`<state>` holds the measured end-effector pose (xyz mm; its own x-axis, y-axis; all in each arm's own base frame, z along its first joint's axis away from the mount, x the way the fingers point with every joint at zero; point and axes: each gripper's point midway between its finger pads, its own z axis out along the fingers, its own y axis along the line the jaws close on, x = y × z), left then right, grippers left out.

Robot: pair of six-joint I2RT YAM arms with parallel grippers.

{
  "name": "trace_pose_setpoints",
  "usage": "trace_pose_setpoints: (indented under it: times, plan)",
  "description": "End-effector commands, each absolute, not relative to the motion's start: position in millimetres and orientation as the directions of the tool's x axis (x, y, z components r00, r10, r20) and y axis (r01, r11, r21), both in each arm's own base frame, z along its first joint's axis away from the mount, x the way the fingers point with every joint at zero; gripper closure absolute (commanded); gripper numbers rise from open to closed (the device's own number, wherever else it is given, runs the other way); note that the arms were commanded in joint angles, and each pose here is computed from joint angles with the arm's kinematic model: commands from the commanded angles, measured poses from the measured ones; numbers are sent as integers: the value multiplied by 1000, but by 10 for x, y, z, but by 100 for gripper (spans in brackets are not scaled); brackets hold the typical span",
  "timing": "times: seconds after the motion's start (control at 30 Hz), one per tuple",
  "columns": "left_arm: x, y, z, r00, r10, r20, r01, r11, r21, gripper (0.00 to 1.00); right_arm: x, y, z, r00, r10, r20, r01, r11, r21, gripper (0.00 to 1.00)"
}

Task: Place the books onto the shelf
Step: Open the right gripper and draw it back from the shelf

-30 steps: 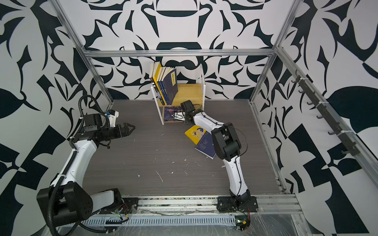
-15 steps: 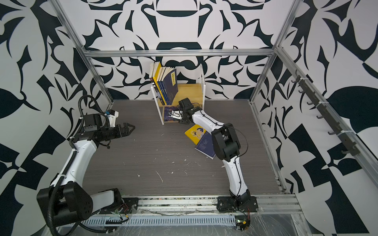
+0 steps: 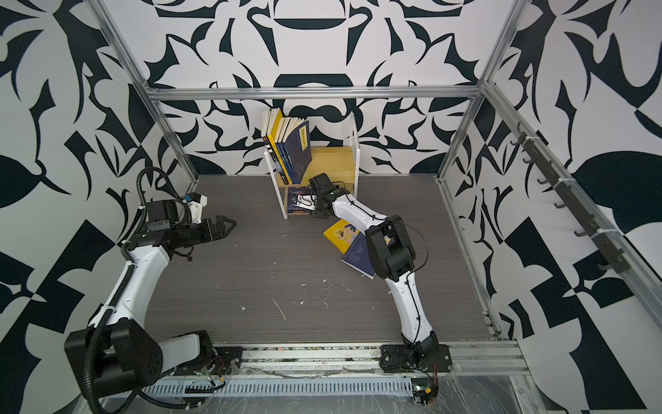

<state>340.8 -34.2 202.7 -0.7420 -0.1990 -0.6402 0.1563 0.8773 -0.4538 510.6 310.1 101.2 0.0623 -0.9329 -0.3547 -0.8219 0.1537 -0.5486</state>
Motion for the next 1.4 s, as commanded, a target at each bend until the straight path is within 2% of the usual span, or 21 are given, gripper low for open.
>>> trace_pose_setpoints:
  times: [0.0,0.23,0.5,0.63,0.77,0.9,1.0,1.07,1.23,1.37]
  plan:
    - [3374,-336,2034,-738,-205,-643,155,876,-457,0,5185,3136,1299,82,-925,-371,-786,169,-595,60]
    - [3375,-330,2040,-735,-202,-647,157,878,-452,0,5279,3144,1373,86,-925,-370,-753,183,-632,68]
    - [3379,-328,2037,-736,-201,-647,157,879,-451,0,5353,3191,1476,113,-919,-379,-724,185,-664,71]
    - [3376,-330,2030,-737,-201,-645,156,878,-452,0,5336,3171,1510,110,-920,-377,-724,186,-664,71]
    - [3375,-333,2030,-738,-202,-644,157,877,-454,0,5149,3151,1604,89,-915,-393,-745,201,-636,62]
    - [3378,-348,2027,-739,-201,-643,162,873,-459,0,4794,3125,1692,20,-876,-482,-782,286,-553,58]
    - [3375,-356,2022,-742,-201,-640,165,870,-464,0,4613,3018,1680,-90,-825,-558,-774,411,-482,58]
    - [3369,-369,2009,-746,-200,-635,168,867,-470,0,4539,2869,1621,-181,-801,-570,-744,491,-453,58]
    - [3371,-460,2035,-754,-205,-624,197,836,-512,0,4274,2559,1532,-387,-650,-654,-629,704,-329,57]
    - [3366,-529,2026,-766,-204,-609,213,814,-541,0,4104,2195,1584,-552,-412,-725,-411,891,-193,50]
